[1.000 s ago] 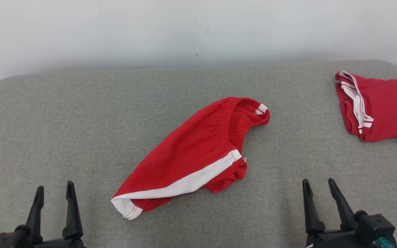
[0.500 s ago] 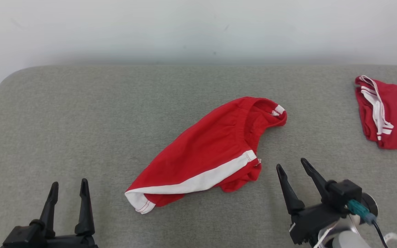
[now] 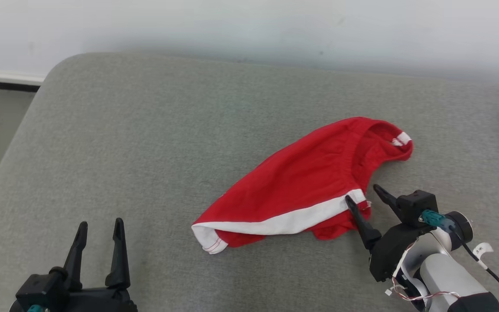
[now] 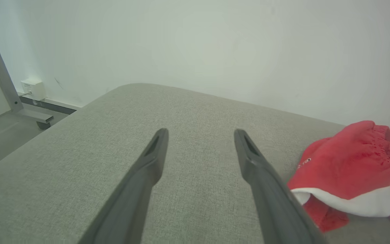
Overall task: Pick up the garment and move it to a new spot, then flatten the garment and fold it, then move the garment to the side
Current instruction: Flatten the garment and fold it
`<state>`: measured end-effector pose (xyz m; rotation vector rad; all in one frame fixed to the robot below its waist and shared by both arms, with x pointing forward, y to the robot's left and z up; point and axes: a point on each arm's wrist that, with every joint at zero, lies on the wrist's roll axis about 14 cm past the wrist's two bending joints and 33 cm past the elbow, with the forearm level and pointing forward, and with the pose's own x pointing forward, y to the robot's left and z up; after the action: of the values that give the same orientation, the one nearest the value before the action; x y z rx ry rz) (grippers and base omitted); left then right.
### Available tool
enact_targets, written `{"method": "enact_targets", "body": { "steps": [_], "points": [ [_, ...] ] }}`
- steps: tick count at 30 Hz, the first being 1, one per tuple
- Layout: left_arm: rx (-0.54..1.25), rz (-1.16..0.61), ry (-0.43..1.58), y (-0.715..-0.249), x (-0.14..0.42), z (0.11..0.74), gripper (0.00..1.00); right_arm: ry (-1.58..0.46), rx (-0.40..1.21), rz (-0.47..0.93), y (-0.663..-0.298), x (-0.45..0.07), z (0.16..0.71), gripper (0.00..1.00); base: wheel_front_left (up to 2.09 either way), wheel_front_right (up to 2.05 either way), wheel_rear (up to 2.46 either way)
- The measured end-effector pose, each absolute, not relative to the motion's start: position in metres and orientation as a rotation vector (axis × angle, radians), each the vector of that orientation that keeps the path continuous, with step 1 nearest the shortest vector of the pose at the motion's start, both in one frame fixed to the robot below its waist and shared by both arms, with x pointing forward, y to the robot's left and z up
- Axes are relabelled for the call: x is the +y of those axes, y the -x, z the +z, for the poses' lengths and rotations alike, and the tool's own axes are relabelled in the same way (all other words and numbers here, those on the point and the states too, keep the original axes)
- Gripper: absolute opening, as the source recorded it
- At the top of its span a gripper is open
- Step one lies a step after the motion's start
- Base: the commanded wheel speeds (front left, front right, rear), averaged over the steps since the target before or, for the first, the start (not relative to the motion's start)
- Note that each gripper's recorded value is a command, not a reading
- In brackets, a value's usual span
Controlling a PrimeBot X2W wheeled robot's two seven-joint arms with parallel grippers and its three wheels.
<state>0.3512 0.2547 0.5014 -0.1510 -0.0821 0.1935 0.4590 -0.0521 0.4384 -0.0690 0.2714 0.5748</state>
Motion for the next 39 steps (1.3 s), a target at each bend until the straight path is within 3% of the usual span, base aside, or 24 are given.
{"method": "enact_targets", "body": {
  "steps": [2,3,5,17,32,33,34,35,39],
  "points": [
    [-0.076,0.208,0.154,-0.349,0.259,0.499,1.00,0.079,0.310,0.595,-0.460,-0.046,0.428,1.00,0.00,0.00,0.00],
    [-0.074,0.214,0.155,-0.348,0.260,0.499,1.00,0.078,0.333,0.601,-0.460,-0.044,0.422,0.47,0.00,0.00,0.00],
    [-0.074,0.230,0.157,-0.347,0.264,0.499,1.00,0.076,0.364,0.619,-0.458,-0.039,0.413,0.00,0.00,0.00,0.00],
    [-0.059,0.221,0.163,-0.350,0.258,0.493,1.00,-0.012,0.186,0.584,-0.461,-0.052,0.447,0.00,0.00,0.00,0.00],
    [-0.030,0.106,0.189,-0.371,0.219,0.484,1.00,-0.135,0.224,0.324,-0.383,-0.150,0.437,0.00,0.00,0.00,0.00],
    [-0.029,0.101,0.191,-0.372,0.218,0.484,1.00,-0.151,0.240,0.310,-0.378,-0.152,0.434,0.30,0.00,0.00,0.00],
    [-0.027,0.096,0.192,-0.373,0.216,0.483,1.00,-0.153,0.249,0.304,-0.373,-0.154,0.432,0.93,0.00,0.00,0.00],
    [-0.026,0.092,0.193,-0.374,0.215,0.483,1.00,-0.152,0.250,0.299,-0.371,-0.155,0.432,1.00,0.00,0.00,0.00],
    [-0.029,0.084,0.193,-0.375,0.212,0.484,1.00,-0.159,0.209,0.284,-0.370,-0.153,0.442,1.00,0.00,0.00,0.00]
  ]
}}
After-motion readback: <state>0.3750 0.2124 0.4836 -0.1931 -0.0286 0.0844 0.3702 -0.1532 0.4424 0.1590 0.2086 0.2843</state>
